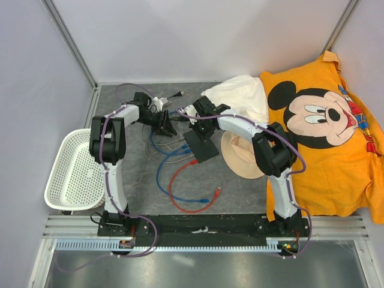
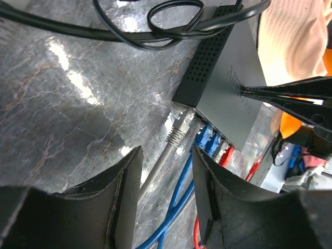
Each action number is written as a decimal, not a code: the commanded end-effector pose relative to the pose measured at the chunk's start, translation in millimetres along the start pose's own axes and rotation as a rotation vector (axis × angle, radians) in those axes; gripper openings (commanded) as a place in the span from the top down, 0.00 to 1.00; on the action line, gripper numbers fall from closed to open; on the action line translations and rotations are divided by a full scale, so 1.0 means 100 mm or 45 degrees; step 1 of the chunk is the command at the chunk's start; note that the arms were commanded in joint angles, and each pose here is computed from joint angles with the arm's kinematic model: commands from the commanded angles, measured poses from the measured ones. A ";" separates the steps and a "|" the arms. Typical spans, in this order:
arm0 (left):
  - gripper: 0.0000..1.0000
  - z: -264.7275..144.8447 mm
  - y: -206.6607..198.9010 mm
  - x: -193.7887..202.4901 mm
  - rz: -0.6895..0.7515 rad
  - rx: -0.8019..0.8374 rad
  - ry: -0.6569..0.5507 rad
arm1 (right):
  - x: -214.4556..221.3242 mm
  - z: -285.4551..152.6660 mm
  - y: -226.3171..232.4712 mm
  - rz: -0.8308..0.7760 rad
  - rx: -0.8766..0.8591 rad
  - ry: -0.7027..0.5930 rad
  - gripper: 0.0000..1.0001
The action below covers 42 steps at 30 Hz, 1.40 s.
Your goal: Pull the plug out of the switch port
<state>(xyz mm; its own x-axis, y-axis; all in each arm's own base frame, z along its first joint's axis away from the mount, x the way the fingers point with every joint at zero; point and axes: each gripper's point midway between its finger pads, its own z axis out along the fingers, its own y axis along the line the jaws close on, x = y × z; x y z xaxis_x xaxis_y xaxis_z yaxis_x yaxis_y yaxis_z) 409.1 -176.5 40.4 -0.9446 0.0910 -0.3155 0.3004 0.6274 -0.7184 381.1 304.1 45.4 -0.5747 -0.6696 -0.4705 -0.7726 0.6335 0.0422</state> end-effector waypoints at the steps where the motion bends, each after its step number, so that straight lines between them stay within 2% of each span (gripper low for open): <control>1: 0.50 0.01 -0.13 -0.11 0.025 0.102 -0.018 | 0.17 0.04 0.10 -0.020 -0.032 0.073 1.00; 7: 0.52 0.11 -0.14 -0.02 -0.010 0.172 0.018 | 0.24 0.13 0.17 -0.034 -0.054 0.110 1.00; 13: 0.53 0.24 -0.04 0.06 -0.025 0.135 0.054 | 0.26 0.20 0.15 -0.043 -0.050 0.129 1.00; 23: 0.58 0.37 -0.02 0.11 -0.148 0.227 0.090 | 0.30 0.25 0.19 -0.060 -0.059 0.150 1.00; 42: 0.63 0.53 -0.07 0.13 -0.163 0.223 0.126 | 0.33 0.28 0.21 -0.084 -0.046 0.172 1.00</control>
<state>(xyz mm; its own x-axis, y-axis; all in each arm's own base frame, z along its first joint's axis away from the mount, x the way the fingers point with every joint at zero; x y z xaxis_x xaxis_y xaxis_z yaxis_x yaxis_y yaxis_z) 399.7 -208.8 23.3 -0.9872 0.0734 -0.1417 0.1596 0.4526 -0.8773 378.3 310.3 43.7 -0.5303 -0.7111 -0.4617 -0.8033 0.5955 0.0055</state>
